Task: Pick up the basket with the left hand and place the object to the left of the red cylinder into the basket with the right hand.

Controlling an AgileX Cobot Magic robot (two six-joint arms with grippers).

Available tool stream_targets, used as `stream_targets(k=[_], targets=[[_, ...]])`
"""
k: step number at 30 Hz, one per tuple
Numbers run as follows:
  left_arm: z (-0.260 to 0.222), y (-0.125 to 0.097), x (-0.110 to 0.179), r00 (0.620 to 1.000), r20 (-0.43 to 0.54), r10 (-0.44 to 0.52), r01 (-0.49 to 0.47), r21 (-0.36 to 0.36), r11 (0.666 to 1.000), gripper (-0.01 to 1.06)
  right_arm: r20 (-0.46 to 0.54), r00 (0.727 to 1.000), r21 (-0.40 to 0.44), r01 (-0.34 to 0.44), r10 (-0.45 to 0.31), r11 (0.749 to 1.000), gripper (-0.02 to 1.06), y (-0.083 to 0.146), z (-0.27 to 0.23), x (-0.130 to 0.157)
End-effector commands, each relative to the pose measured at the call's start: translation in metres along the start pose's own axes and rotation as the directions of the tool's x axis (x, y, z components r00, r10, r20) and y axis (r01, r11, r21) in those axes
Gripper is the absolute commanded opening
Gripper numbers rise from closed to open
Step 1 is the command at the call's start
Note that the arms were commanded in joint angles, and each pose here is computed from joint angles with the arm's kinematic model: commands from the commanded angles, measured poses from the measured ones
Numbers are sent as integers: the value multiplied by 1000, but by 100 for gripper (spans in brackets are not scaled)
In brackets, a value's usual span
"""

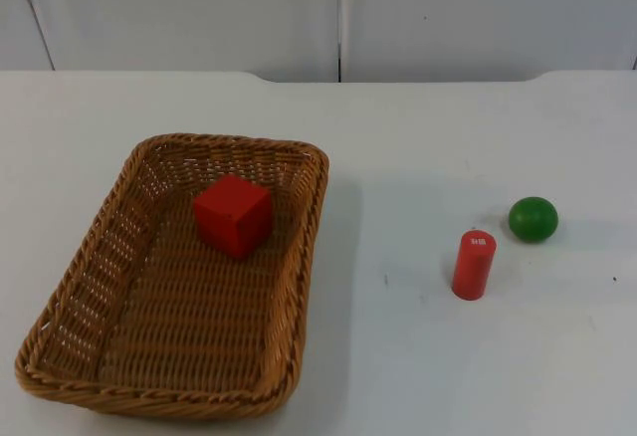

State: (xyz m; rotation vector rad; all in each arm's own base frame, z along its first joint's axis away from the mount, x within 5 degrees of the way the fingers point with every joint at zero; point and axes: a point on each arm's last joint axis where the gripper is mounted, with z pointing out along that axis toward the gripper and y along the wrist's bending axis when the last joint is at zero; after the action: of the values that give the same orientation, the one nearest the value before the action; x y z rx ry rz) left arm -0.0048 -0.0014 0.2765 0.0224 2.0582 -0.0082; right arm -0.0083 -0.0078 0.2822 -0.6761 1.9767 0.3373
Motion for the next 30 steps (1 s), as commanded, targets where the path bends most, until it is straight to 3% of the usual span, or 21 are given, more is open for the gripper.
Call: stream_targets(k=[1,11,14,15,20,30], targets=[[0,0,1,1000,-3,-7,7,-4,1000,87,22,1000,4,-5,5,1000,82,0,5,0],[0,0,1,1000,-3,-7,7,-4,1000,88,24,1000,4,-5,5,1000,82,0,4,0],[0,0,1,1000,-3,-7,7,-4,1000,102,24,1000,4,-5,5,1000,83,0,4,0],[0,0,1,1000,-3,-7,7,-4,1000,102,24,1000,4,-5,5,1000,83,0,4,0],[0,0,1,1000,-3,-7,7,-4,1000,105,24,1000,4,-5,5,1000,105,0,4,0],[0,0,1,1000,-3,-6,6,-6,1000,105,24,1000,4,-5,5,1000,105,0,4,0]])
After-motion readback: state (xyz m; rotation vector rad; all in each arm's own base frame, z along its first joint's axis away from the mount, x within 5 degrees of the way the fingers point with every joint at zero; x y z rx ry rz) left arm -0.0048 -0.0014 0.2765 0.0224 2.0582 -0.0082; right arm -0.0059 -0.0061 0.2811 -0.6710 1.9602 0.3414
